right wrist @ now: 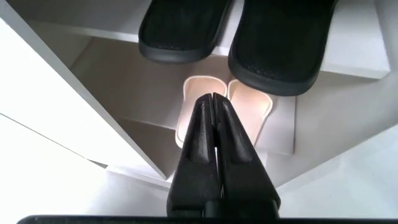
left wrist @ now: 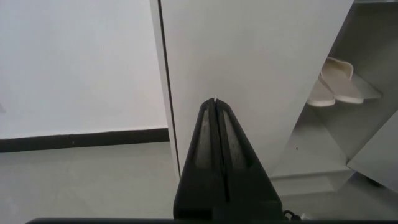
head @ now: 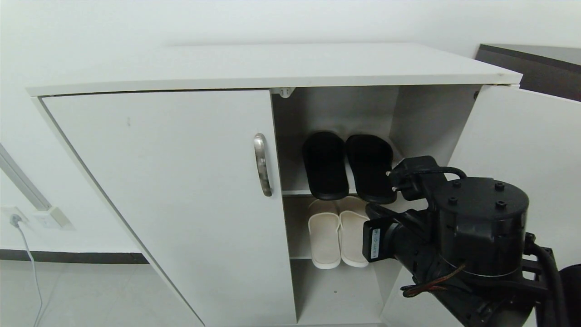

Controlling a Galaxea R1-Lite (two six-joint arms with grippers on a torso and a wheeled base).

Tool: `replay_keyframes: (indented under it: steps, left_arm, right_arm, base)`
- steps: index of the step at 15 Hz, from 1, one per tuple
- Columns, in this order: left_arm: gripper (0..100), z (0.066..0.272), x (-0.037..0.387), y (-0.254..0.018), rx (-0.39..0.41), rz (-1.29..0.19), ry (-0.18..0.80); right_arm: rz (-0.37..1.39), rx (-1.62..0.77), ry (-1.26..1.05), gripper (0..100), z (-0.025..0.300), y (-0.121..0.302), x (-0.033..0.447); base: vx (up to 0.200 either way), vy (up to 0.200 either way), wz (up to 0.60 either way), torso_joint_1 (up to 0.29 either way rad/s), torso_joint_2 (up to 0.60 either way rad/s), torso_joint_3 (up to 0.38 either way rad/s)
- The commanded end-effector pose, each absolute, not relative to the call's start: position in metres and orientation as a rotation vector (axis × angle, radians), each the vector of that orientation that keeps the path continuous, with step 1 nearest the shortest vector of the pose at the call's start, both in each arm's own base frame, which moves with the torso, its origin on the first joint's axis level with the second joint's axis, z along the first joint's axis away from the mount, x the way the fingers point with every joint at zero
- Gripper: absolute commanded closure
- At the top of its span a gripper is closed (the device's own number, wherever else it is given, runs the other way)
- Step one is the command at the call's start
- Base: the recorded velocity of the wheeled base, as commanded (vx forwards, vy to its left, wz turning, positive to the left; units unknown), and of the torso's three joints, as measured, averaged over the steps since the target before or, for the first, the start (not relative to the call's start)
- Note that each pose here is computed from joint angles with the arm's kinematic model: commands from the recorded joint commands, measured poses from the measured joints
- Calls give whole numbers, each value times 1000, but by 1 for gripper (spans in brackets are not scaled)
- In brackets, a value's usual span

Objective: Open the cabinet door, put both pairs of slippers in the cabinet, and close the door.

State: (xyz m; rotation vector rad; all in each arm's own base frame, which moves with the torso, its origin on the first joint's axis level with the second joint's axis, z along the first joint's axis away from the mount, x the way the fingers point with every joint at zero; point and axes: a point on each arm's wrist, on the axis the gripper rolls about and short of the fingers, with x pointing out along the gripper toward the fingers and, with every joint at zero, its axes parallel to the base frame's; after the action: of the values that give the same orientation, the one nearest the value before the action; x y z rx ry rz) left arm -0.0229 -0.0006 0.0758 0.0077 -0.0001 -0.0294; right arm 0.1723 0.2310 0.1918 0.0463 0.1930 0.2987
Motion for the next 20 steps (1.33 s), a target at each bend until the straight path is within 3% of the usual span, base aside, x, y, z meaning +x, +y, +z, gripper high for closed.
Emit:
replay_keyframes:
  steps: [1,3,20]
  left_arm:
    - [100,76,-23,-1,8,-29,0]
    - [100,76,-23,-1,8,-29,0]
    - [100,76,-23,-1,8,-29,0]
  right_arm:
    - [295,34,205,100,187,234,175]
    - [296,28,210,100,184,234,175]
    - [285,-6,224,100,158,239,181]
  base:
    - [0,0,0,0,0,0]
    - [0,0,0,0,0,0]
    - [-188,0,0,4,3,2]
